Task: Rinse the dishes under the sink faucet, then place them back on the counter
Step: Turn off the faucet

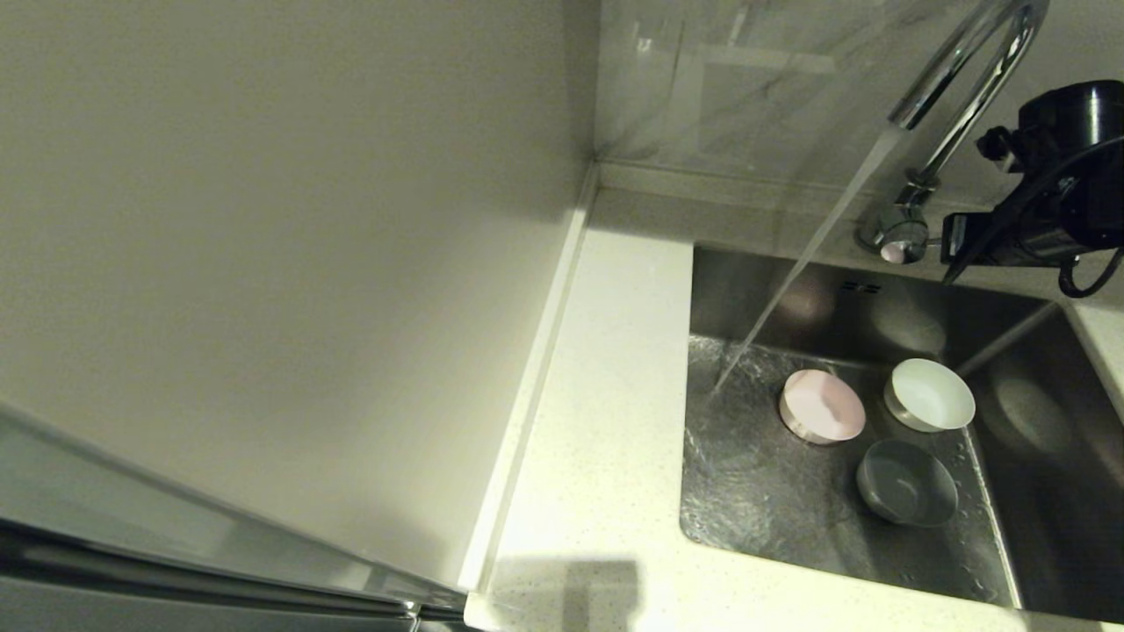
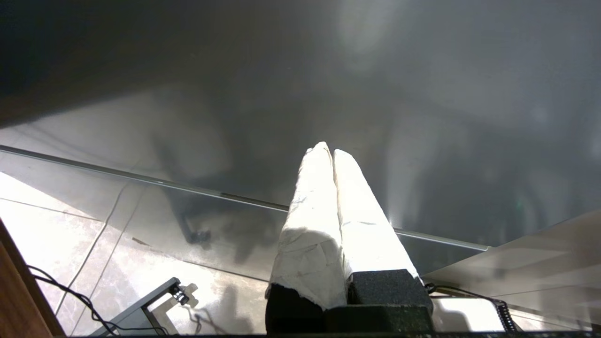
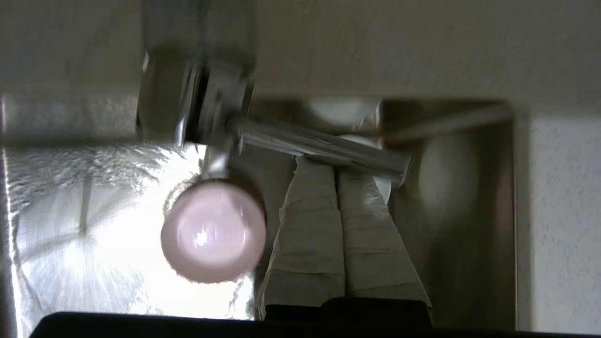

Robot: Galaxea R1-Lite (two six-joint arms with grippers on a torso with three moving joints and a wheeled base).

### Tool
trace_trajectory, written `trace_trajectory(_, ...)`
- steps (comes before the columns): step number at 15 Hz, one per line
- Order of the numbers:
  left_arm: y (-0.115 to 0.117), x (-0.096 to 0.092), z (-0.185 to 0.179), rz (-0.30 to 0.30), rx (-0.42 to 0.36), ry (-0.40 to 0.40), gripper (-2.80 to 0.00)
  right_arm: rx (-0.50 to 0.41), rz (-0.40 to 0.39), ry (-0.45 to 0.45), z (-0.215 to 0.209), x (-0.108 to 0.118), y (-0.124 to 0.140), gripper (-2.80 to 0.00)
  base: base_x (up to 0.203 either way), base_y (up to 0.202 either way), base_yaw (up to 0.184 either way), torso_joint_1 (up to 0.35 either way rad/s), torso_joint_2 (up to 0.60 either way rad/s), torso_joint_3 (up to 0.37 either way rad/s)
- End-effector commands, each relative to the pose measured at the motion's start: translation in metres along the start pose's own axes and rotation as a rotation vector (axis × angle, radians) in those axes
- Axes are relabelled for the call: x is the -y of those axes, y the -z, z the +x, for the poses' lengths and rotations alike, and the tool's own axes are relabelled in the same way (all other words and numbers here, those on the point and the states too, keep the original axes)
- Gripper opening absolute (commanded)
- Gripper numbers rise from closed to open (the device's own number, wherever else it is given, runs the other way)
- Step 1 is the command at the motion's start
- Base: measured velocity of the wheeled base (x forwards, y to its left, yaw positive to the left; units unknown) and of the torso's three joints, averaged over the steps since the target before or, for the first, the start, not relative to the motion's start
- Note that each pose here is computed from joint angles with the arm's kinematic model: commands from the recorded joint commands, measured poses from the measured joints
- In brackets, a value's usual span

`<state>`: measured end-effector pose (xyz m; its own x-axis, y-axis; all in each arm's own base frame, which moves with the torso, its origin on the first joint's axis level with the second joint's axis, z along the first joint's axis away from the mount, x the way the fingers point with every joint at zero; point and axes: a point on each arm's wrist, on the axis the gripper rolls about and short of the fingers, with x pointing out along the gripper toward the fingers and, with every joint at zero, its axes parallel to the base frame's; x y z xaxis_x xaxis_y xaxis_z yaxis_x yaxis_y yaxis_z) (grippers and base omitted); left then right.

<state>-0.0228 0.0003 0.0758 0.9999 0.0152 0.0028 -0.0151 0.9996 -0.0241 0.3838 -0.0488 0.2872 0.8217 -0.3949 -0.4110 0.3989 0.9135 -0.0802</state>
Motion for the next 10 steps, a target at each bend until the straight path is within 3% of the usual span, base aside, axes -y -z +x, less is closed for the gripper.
trace_trajectory(1, 0.0, 0.0, 0.0, -0.001, 0.003, 0.0, -2.8, 0.037, 0.02, 0.004, 0.011, -0.003, -0.003, -2.8, 0.0, 0.0, 0.0, 0.0, 0.0, 0.0)
trace_trajectory(5, 0.0, 0.0, 0.0, -0.001, 0.003, 0.0, -2.8, 0.135, 0.051, 0.004, 0.01, -0.004, -0.013, -2.8, 0.0, 0.0, 0.0, 0.0, 0.0, 0.0)
trace_trajectory(10, 0.0, 0.0, 0.0, -0.001, 0.003, 0.0, -2.8, 0.109, 0.046, 0.0, -0.009, 0.004, -0.006, -2.8, 0.0, 0.0, 0.0, 0.0, 0.0, 0.0)
